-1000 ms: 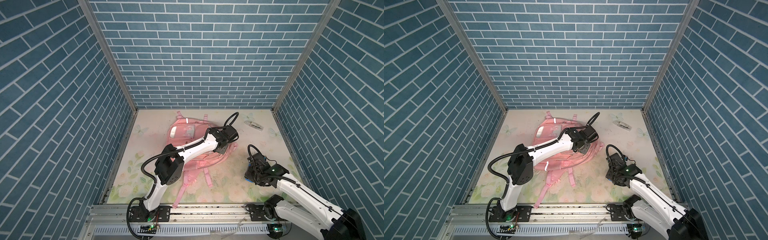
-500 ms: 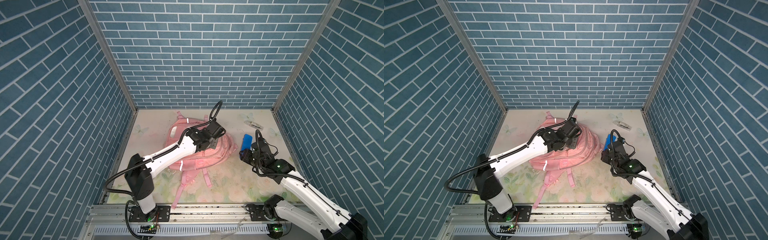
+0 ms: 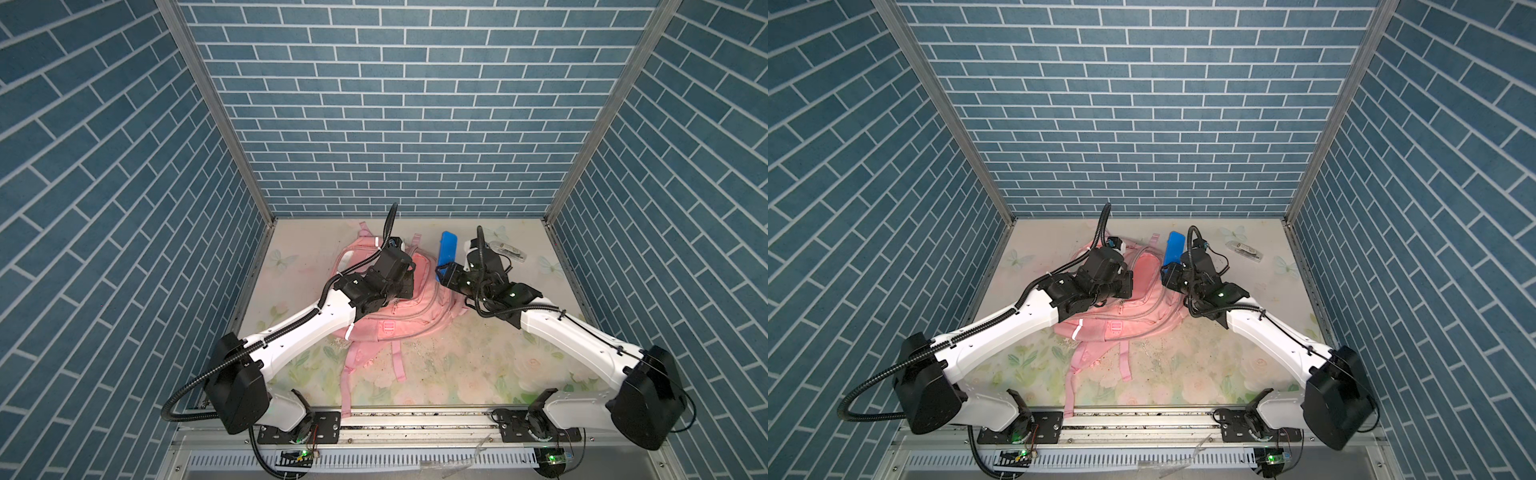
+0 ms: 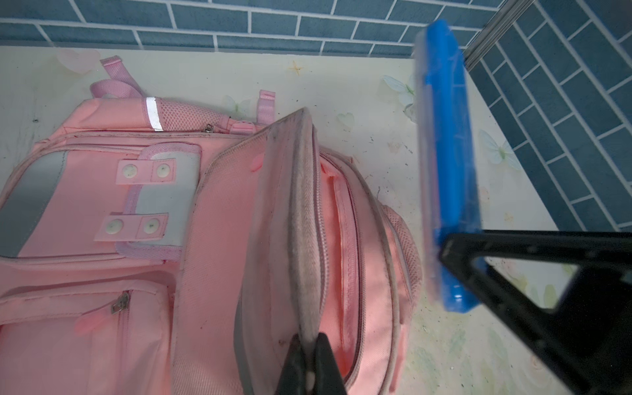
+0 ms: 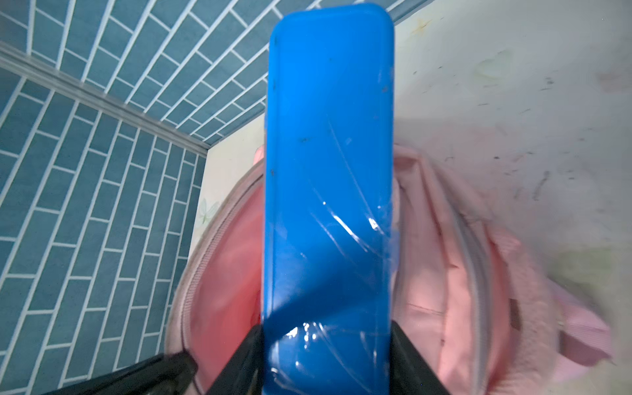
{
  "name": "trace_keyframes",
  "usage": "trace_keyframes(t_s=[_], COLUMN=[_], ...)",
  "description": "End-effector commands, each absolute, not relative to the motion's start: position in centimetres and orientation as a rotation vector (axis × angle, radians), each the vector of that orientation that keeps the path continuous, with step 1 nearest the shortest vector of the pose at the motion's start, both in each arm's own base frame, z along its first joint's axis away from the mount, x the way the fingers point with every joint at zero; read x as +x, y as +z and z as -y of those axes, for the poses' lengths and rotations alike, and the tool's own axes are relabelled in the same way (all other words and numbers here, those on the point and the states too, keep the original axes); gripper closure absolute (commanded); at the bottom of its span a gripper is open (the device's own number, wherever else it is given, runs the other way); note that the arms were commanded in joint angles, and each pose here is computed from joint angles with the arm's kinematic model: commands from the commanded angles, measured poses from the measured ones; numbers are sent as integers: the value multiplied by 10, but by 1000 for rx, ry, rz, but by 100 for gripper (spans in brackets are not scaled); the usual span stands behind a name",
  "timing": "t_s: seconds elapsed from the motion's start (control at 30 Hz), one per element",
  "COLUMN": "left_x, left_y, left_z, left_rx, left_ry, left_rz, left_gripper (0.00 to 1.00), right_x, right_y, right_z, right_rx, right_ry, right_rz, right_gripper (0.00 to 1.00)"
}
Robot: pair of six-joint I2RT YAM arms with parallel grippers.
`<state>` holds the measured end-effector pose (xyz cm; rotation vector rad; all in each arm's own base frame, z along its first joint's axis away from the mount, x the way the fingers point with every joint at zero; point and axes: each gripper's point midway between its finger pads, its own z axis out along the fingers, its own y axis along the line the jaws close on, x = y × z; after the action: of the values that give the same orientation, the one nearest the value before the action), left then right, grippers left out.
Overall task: Pack the student bag
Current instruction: 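Lower the blue pencil case into the open pocket while left holds the flap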
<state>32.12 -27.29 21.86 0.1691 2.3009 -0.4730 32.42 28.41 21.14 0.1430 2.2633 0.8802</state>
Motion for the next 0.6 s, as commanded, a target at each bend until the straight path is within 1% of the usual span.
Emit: trace_keyframes(t_s=[0.0,0.2,0.4,0.5,0.57], left_x=[332,325,325,327,330], left_y=[258,252,247,250,251], left_z=[269,258,250,244,240], left_rx=[83,24,-26,-57,-80], left_ry=[-546,-587,-596,-609,-624], left_rz=[-2160,-2136,-2119,-2093,-2077], left_gripper=[100,100,100,100,100], right_x=[331,330,331,327,324], right_y=[228,195,176,164,156], right_z=[-319,-353,-361,-365,-368], right_rx=[125,135,154,157,157], right_ry=[1027,1116,1087,1083,1075], right_rz=[-2226,-2344,-2444,-2516,-2570], right_gripper=[55,54,45,42,42])
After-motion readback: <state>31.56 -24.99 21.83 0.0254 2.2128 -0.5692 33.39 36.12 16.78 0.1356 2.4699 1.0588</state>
